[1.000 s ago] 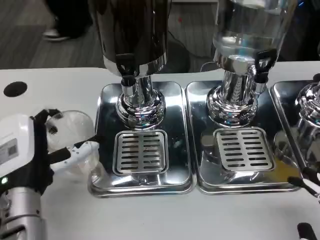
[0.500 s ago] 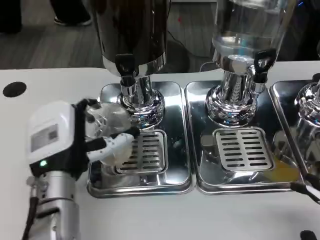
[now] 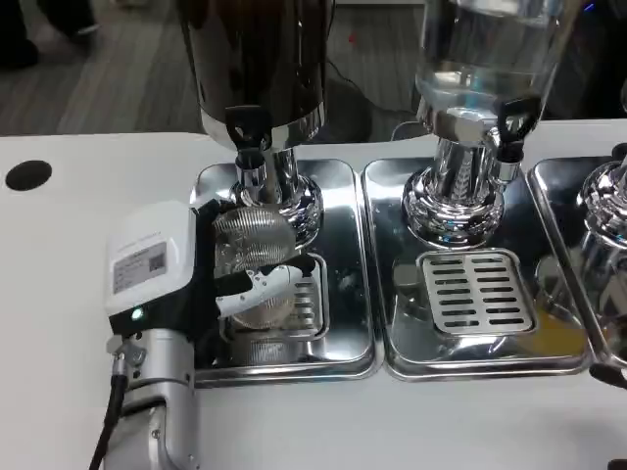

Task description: Grasp the cup under the faucet to collect the drink, then remove the cup.

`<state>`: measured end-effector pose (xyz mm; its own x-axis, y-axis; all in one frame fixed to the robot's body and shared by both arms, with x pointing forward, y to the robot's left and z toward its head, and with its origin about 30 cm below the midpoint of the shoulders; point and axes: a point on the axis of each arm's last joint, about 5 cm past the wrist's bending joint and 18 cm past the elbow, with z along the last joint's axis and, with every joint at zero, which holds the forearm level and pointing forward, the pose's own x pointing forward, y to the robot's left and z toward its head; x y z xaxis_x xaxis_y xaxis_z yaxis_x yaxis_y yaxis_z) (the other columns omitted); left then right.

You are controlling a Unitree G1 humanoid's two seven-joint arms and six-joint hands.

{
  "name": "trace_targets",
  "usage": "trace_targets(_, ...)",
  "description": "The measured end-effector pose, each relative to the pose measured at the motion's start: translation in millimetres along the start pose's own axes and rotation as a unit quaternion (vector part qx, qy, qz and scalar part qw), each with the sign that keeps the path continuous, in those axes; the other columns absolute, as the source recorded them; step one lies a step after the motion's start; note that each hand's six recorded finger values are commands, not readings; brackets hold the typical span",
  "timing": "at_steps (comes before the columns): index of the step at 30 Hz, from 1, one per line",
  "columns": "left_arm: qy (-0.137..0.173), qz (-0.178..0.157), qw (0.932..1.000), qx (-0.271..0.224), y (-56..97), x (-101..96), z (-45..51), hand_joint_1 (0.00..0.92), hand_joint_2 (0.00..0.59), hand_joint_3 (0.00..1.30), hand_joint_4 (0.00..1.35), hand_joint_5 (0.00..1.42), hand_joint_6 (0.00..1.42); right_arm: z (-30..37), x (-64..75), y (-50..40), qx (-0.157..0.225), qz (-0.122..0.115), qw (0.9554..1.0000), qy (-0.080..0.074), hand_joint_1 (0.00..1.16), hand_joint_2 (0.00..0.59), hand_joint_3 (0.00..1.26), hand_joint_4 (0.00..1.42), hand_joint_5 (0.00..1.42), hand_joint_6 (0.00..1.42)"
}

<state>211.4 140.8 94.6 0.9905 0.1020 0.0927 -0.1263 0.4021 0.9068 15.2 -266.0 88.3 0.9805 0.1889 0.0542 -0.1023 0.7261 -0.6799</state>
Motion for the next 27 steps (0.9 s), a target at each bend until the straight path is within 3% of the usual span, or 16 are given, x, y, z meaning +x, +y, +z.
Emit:
trace_targets(8, -0.005, 0.000, 1.0000, 0.003, -2.5, 2.3, 2.7, 0.345, 0.089, 0.49, 0.53, 0.78, 0.82, -0.5, -0.7, -0.4, 0.003, 0.004, 1.0000, -0.002, 0.55, 0.475, 0.17, 0.04, 0.05, 0.01)
trace_targets(17, -0.002, -0.003, 1.0000, 0.007, -4.8, 3.1, 1.6, 0.207, 0.050, 0.35, 0.36, 0.64, 0.69, -0.8, -0.7, -0.7, 0.007, 0.006, 1.0000, -0.001, 0.56, 0.475, 0.17, 0.04, 0.05, 0.01)
trace_targets(27, 0.004, -0.009, 0.9999, 0.009, -6.6, 3.0, -1.3, 0.001, 0.009, 0.12, 0.04, 0.52, 0.63, -0.9, 0.6, -0.7, 0.007, 0.012, 0.9999, -0.004, 0.56, 0.475, 0.18, 0.04, 0.05, 0.01)
